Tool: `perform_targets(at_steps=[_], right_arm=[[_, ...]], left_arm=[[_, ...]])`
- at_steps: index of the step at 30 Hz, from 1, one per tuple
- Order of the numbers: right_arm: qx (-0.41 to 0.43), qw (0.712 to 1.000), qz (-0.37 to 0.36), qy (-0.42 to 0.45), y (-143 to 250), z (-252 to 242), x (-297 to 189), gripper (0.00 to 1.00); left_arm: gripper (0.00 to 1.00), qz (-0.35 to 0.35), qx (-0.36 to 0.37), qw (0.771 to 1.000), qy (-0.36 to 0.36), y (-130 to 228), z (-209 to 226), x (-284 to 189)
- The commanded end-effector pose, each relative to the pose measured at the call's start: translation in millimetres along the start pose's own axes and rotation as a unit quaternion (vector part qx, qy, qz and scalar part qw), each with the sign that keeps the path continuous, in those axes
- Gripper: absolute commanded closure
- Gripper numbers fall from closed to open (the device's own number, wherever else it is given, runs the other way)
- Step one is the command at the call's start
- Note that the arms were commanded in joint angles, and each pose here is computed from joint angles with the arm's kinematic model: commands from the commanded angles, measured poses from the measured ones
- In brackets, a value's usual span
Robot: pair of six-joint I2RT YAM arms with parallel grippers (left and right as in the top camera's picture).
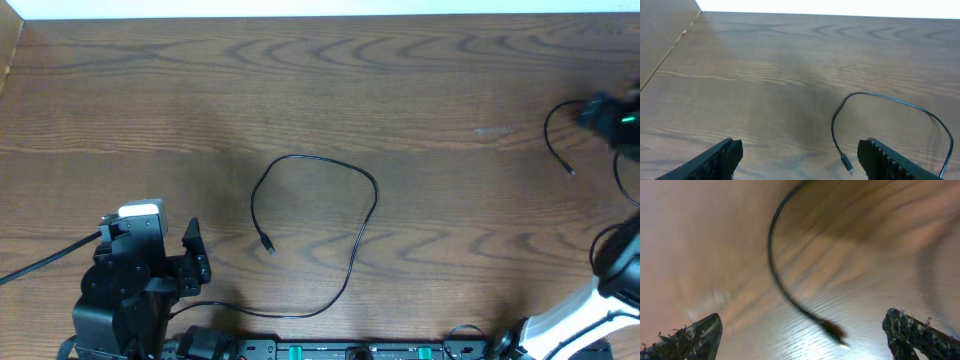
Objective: Untangle cables
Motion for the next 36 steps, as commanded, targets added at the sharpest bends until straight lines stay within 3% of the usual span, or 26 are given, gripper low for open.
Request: perform_targets(at_steps=[1,3,4,8,10,11,12,18,36], right_arm=[[-0.104,0.994,0.041,0.013,17.9,7.7,28.3,0.03],[-0.112,0.992,0.046,0.020,20.8,11.8,35.1,0.27],[-0.114,0.992,0.046,0.019,20.9,12.6,36.5,0.33],[-0.122,0.992,0.039,0.019,18.5,11.7,38.5,0.36],[-0.132,0.990,0.040,0.022,18.6,10.4,39.5,0.54],[-0.133,0.990,0.041,0.029,18.9,8.8,41.2,0.80],[-0.133,0.990,0.043,0.031,19.2,8.3,42.5,0.99],[-0.139,0.990,0.027,-0.011,15.3,18.1,46.5,0.99],[-0.153,0.979,-0.118,-0.059,-23.2,50.1,73.6,0.99]], left_arm=[[0.21,0.001,-0.005,1.000,-0.003,0.9,0.5,0.0],[0.21,0.002,-0.005,1.000,-0.003,1.0,0.4,0.0],[0.21,0.002,-0.005,1.000,-0.003,1.0,0.4,0.0],[0.21,0.002,-0.005,1.000,-0.002,1.1,0.4,0.0],[0.21,0.001,-0.005,1.000,0.000,1.0,0.1,0.0],[0.21,0.001,-0.005,1.000,0.007,0.9,-0.9,0.0],[0.21,0.001,-0.005,1.000,0.011,0.8,-1.5,-0.1],[0.21,0.000,-0.005,1.000,0.014,0.9,-2.0,-0.1],[0.21,0.000,-0.005,1.000,0.014,0.9,-2.0,-0.1]])
Point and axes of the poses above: each gripper's point midway between its finger pads, its own x axis out along the fingers, its own z axis along the line the jaws close on, y = z × x, the point moved 10 cm from there along -x, back along the fingers, and after that the axes turned 13 degrees about x, right-handed, at the moved point
